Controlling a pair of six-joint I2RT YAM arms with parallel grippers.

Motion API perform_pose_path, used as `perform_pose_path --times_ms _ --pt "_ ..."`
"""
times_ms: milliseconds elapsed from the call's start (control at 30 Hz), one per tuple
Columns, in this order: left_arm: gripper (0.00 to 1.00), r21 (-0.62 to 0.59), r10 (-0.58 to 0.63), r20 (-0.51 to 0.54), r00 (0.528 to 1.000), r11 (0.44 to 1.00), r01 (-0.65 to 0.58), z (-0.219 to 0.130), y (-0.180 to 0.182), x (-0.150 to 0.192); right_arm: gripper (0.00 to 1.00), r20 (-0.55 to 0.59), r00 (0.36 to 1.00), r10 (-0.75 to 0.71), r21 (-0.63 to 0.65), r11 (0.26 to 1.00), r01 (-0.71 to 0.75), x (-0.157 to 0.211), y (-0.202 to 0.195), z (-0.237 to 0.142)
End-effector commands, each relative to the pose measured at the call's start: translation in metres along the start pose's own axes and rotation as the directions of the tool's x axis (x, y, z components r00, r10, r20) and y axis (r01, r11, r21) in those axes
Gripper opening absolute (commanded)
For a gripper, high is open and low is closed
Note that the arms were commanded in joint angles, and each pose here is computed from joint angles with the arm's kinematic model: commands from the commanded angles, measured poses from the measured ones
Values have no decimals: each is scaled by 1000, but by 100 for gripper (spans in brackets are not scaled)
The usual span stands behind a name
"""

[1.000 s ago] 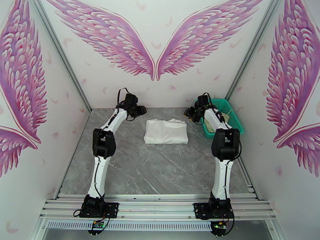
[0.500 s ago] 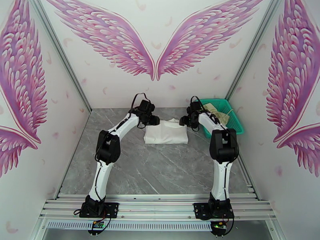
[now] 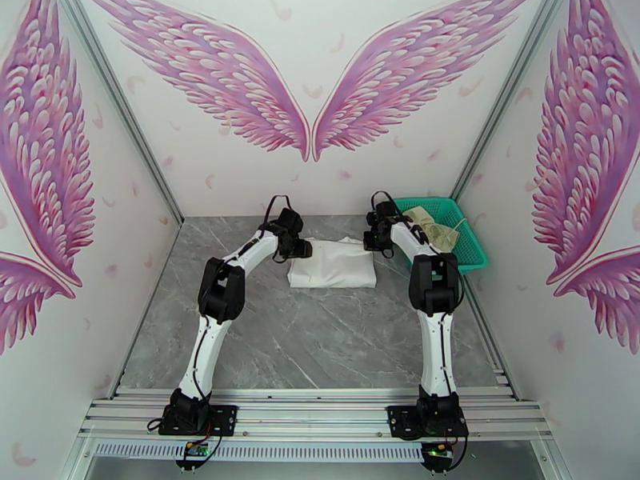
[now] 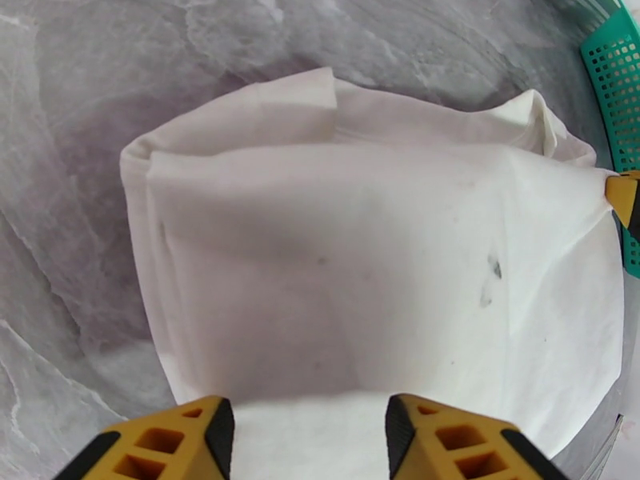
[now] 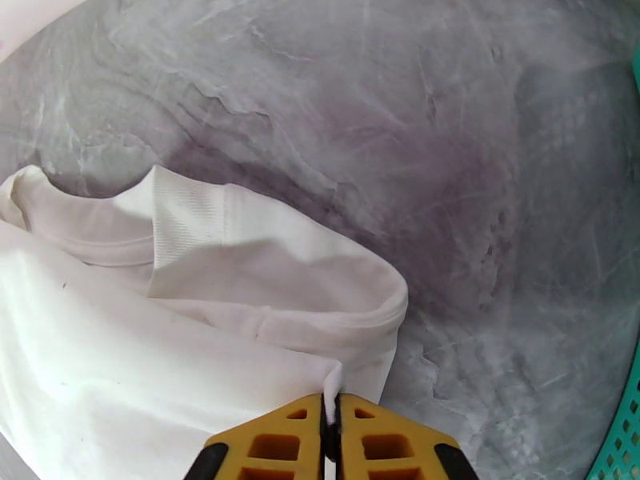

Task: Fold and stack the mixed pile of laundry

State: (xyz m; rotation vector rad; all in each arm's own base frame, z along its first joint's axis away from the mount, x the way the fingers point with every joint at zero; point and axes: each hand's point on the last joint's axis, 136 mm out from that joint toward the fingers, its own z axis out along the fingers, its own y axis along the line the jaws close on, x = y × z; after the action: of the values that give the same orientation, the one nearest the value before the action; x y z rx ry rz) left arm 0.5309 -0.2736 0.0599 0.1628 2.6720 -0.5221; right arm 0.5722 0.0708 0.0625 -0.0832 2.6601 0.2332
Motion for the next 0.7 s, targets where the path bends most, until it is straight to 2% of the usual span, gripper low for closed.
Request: perform_pose_path --times_ms 0,167,367,567,667 --pt "56 2 -11 46 999 1000 11 -8 0 -17 0 44 999 -13 -7 1000 14 -16 3 -16" --pt "56 -10 -25 76 997 1000 26 -11 2 -25 0 115 993 -21 -10 1000 22 -35 6 -30" --pt "57 -85 -89 129 988 991 101 -7 21 -35 0 149 989 -19 10 1000 17 -49 1 -19" --pt "67 -160 -103 161 982 979 128 5 41 -44 0 209 978 2 -27 1000 3 -65 6 -12" --pt "67 -139 -110 170 979 981 134 15 45 -48 0 212 977 14 -29 1000 -8 -70 5 -6"
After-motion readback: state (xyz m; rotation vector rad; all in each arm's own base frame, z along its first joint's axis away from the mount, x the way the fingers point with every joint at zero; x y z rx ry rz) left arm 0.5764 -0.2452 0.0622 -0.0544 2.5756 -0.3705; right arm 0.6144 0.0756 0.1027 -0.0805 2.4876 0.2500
